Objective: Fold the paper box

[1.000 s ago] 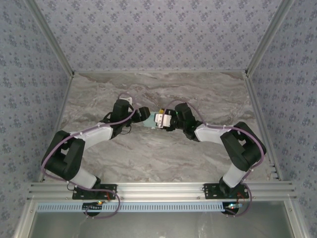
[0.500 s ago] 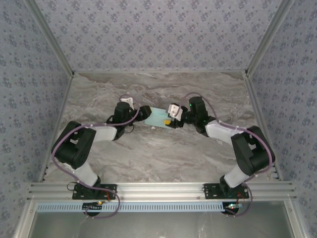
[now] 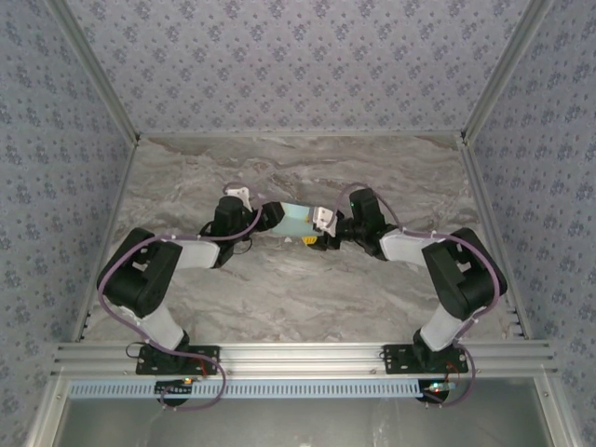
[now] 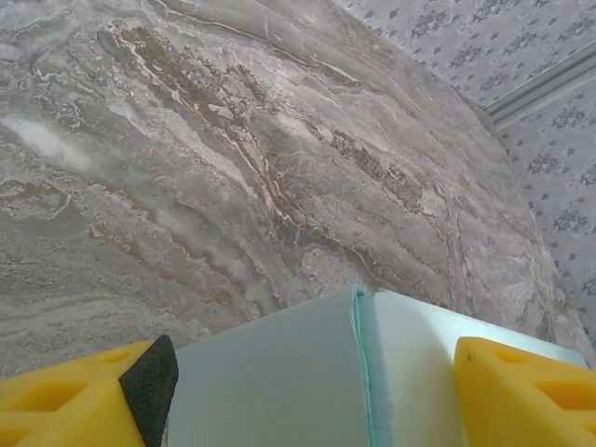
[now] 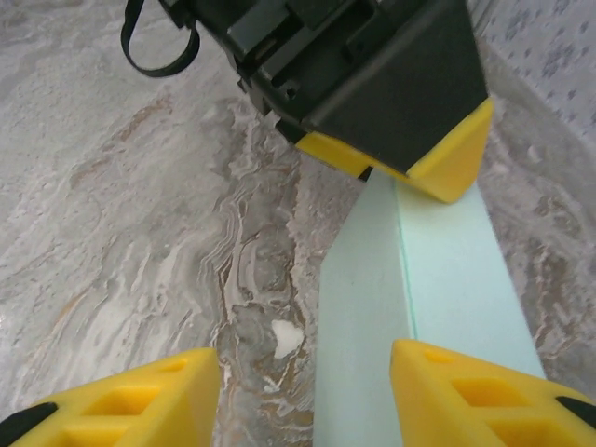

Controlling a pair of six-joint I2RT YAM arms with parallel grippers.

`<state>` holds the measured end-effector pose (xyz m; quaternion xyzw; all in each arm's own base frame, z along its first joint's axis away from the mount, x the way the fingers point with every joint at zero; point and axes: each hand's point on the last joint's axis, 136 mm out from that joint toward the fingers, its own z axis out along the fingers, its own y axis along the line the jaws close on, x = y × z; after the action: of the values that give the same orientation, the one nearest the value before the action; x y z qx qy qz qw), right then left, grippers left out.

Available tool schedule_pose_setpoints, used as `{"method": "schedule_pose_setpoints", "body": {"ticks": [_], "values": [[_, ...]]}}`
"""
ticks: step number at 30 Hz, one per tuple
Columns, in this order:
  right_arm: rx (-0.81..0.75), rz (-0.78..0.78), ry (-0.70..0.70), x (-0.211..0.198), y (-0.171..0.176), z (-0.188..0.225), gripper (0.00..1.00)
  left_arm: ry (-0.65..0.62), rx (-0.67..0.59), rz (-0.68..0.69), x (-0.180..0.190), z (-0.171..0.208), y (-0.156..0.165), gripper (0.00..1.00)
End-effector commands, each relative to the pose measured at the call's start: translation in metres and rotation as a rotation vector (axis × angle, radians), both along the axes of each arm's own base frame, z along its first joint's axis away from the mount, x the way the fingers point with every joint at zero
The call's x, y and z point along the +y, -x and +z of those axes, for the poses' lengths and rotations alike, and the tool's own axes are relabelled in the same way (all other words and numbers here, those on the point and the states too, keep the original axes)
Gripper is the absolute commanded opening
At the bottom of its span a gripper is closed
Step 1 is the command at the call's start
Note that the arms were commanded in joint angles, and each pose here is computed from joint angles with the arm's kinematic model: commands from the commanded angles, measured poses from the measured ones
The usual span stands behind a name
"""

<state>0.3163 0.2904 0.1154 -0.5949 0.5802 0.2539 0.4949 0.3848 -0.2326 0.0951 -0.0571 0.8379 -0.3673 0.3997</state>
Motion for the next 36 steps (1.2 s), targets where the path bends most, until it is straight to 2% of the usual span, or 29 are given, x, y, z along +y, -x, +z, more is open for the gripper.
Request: {"method": "schedule_pose_setpoints", "body": {"ticks": [1,6,12,16,20,24,29,33,36], "values": [[0.100,-0.080,0.031,-0.020,0.003,-0.029,0.54,-0.215,0.266,0.043,0.034,-0.088,0.039,0.78],[0.052,-0.045,0.018,-0.021,0.013,0.000,0.58,-0.222,0.269,0.041,0.035,-0.089,0.039,0.78],[-0.027,-0.017,-0.022,-0.014,0.000,0.035,0.61,-0.216,0.271,0.049,0.035,-0.090,0.040,0.78],[0.005,-0.009,0.033,-0.011,-0.010,0.011,0.61,-0.218,0.273,0.052,0.036,-0.090,0.041,0.78],[0.076,0.029,0.165,-0.015,0.003,-0.036,0.61,-0.228,0.270,0.058,0.039,-0.091,0.042,0.79],[0.081,0.069,0.234,-0.009,0.009,-0.046,0.62,-0.231,0.268,0.062,0.041,-0.096,0.044,0.80],[-0.058,0.073,0.294,-0.005,0.002,-0.032,0.62,-0.242,0.247,0.057,0.046,-0.101,0.048,0.81],[-0.174,0.072,0.324,-0.008,0.003,-0.008,0.62,-0.212,0.164,0.029,0.045,-0.088,0.053,0.81],[-0.229,0.070,0.313,-0.009,0.008,0.011,0.62,-0.239,0.149,0.004,0.044,-0.084,0.060,0.81]]}}
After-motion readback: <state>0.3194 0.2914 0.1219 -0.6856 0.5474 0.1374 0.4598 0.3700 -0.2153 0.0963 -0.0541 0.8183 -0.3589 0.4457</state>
